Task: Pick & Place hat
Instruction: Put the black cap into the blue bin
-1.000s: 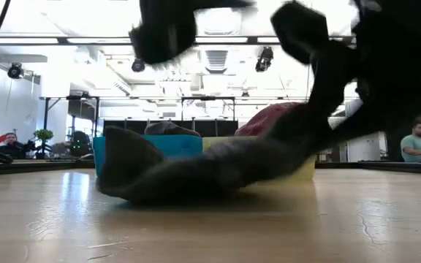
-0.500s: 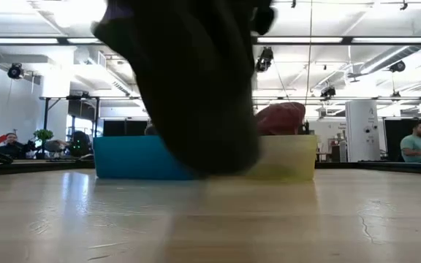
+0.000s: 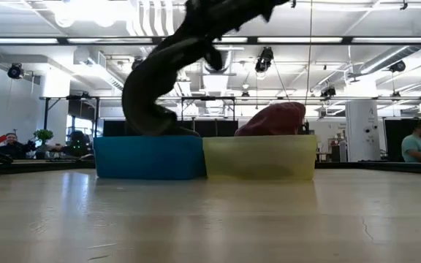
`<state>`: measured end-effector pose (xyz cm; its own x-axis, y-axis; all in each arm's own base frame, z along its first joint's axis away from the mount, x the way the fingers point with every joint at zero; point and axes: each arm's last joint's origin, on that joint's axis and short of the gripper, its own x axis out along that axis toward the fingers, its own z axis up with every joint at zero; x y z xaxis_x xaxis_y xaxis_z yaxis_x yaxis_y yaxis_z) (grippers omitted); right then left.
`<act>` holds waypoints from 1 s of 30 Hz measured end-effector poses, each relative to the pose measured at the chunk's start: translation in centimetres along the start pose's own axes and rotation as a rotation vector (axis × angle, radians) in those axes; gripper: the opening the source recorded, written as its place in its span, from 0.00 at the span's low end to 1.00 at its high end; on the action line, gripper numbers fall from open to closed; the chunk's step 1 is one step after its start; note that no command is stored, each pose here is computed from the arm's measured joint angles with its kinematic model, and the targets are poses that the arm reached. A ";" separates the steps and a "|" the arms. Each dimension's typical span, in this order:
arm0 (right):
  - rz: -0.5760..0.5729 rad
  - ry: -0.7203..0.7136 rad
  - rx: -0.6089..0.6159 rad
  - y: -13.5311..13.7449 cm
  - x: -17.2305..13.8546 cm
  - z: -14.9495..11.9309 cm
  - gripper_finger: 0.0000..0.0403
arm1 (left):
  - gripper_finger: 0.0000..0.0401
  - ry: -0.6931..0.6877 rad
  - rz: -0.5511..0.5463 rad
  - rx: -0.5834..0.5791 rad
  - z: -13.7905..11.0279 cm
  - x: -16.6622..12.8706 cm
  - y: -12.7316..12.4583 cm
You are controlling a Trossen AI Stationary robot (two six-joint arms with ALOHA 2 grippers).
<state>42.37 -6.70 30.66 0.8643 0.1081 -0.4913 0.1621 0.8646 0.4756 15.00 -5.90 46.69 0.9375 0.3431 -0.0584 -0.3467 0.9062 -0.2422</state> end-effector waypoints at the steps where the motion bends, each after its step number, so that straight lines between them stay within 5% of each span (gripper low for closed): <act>1: -0.004 -0.002 -0.011 -0.3 0.8 0.1 0.02 | 0.41 -0.004 0.017 0.019 0.0 0.0 0.0; 7: -0.011 -0.048 -0.074 -1.6 1.6 3.5 0.02 | 0.41 -0.006 0.083 0.130 0.0 0.2 0.5; 13: -0.011 -0.133 -0.109 -2.0 0.8 7.6 0.02 | 0.41 -0.027 0.129 0.125 0.5 0.3 1.5; 23: -0.148 0.117 -0.272 -4.5 4.3 3.5 0.02 | 0.41 -0.043 0.152 0.099 0.9 0.0 2.2; 30: -0.293 0.288 -0.233 -7.1 4.3 0.8 0.02 | 0.41 -0.035 0.154 0.091 0.6 0.4 1.8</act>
<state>45.27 -12.77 25.72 0.6254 -0.0541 -0.7784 0.2398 0.9626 0.1258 14.76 -3.93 46.79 0.8720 0.4865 -0.0542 -0.4890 0.8603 -0.1440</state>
